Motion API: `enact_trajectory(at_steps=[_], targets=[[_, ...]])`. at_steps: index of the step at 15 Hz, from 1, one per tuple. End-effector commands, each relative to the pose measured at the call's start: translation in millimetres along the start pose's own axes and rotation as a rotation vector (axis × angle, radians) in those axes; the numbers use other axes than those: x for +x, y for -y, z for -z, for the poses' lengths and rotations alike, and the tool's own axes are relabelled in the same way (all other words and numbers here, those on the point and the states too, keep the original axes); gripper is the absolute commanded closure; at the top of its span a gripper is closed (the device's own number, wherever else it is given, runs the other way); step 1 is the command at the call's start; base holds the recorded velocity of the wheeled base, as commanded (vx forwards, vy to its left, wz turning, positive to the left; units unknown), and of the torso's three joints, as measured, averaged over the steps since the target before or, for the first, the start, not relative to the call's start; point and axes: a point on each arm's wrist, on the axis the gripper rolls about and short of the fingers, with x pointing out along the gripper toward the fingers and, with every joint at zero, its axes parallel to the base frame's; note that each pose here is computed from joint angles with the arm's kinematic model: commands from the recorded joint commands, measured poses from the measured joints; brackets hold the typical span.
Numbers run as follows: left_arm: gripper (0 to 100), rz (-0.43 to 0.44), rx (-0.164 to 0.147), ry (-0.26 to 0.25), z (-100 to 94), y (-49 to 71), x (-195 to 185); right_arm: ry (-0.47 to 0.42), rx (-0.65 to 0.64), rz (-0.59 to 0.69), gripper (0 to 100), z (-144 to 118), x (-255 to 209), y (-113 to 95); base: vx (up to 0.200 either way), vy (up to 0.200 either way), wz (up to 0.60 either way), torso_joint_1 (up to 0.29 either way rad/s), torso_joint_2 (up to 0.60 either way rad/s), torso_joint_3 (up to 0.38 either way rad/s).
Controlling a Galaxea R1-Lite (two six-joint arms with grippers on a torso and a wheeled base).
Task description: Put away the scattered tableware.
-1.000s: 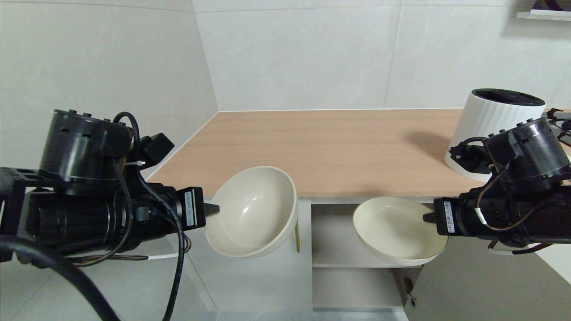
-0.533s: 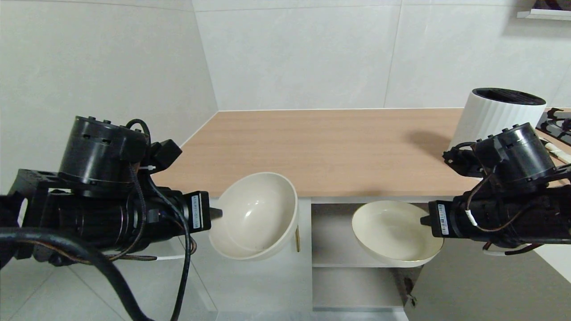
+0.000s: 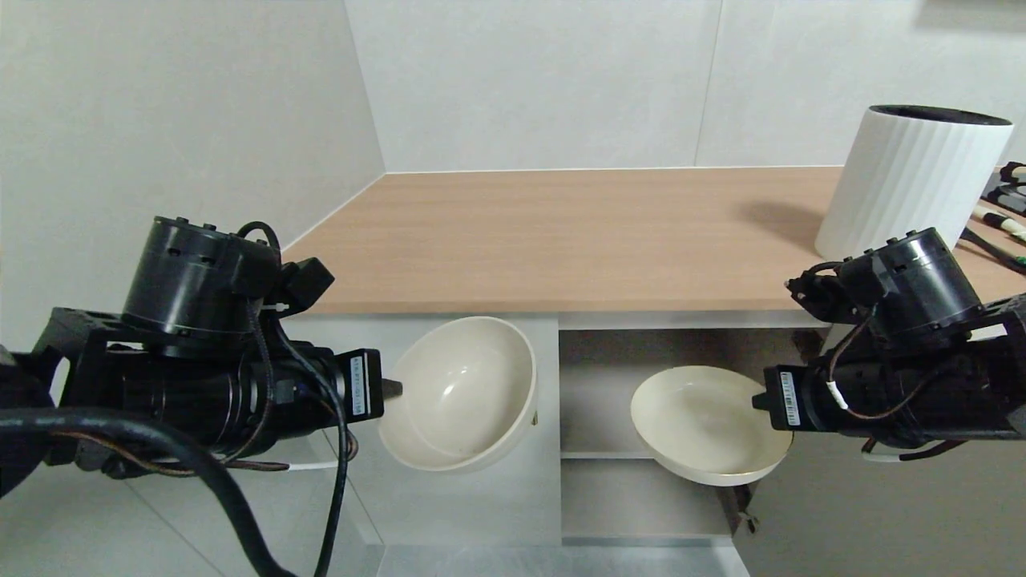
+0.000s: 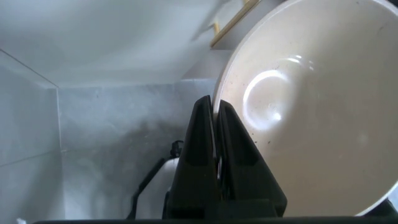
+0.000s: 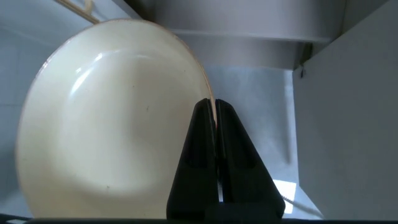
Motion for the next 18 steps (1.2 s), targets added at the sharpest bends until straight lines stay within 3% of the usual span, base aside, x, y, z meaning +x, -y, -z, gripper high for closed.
enact_trajectory(at_steps=[1, 10, 18], targets=[[100, 0.0, 0.001, -0.002, 0.3, 0.3, 1.0, -0.003, -0.001, 0.001, 100, 0.3, 1.6, -0.3, 0.0, 0.0, 0.0, -0.163, 0.46, 0.29], [100, 0.004, 0.015, -0.026, 4.9, 4.4, 5.9, -0.01, -0.002, 0.004, 100, 0.8, 4.0, -0.5, 0.0, 0.0, 0.0, -0.129, 0.45, 0.312], [100, 0.007, 0.025, -0.045, 8.9, 6.7, 9.1, -0.005, -0.001, 0.047, 100, 0.6, 37.3, -5.2, 0.0, 0.0, 0.0, -0.012, 0.06, 0.04]])
